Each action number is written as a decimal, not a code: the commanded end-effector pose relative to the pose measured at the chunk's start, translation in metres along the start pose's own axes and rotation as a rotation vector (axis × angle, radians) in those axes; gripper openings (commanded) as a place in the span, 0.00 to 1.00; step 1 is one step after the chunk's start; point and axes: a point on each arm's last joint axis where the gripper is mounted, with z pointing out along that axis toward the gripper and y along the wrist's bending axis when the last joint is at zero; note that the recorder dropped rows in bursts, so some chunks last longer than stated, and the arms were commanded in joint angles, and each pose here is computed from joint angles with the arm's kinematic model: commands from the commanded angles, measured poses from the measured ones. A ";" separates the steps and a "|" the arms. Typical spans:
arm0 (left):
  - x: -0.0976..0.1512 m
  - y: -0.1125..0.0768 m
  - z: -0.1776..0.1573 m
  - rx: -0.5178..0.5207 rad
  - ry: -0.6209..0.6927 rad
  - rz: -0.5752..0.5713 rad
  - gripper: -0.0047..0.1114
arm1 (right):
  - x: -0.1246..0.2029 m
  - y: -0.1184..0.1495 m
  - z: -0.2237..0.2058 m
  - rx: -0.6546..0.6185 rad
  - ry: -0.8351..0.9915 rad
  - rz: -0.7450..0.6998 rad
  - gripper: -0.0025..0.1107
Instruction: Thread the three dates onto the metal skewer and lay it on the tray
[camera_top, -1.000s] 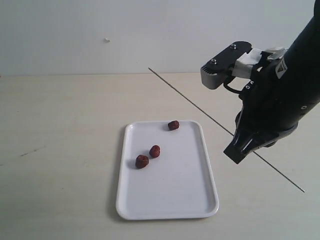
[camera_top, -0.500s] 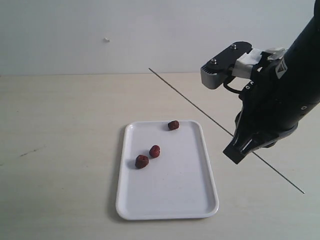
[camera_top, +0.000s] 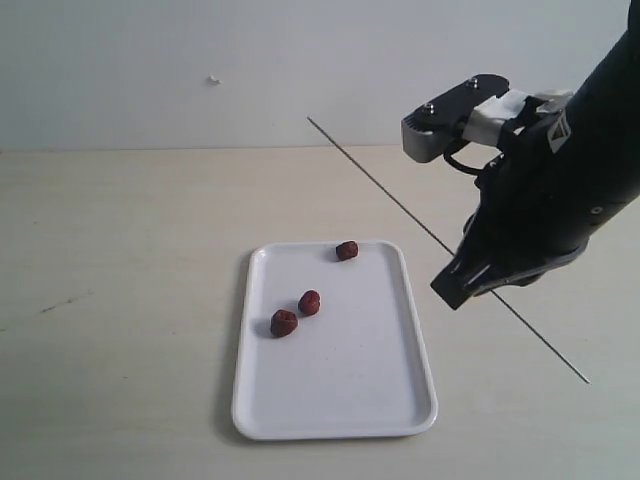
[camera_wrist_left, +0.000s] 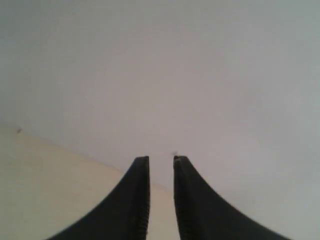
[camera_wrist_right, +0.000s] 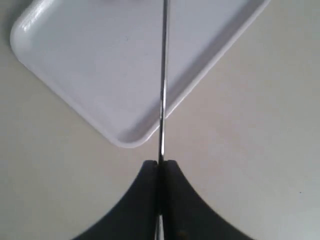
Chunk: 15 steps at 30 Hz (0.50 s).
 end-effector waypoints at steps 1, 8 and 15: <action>0.020 0.006 0.039 -0.093 0.214 0.072 0.21 | -0.009 -0.006 0.006 0.027 -0.079 0.073 0.02; 0.061 -0.022 0.081 0.001 0.467 0.273 0.08 | -0.027 -0.061 0.021 0.128 -0.305 0.287 0.02; 0.091 -0.062 0.113 0.128 0.637 0.518 0.15 | -0.024 -0.098 0.046 0.165 -0.294 0.303 0.02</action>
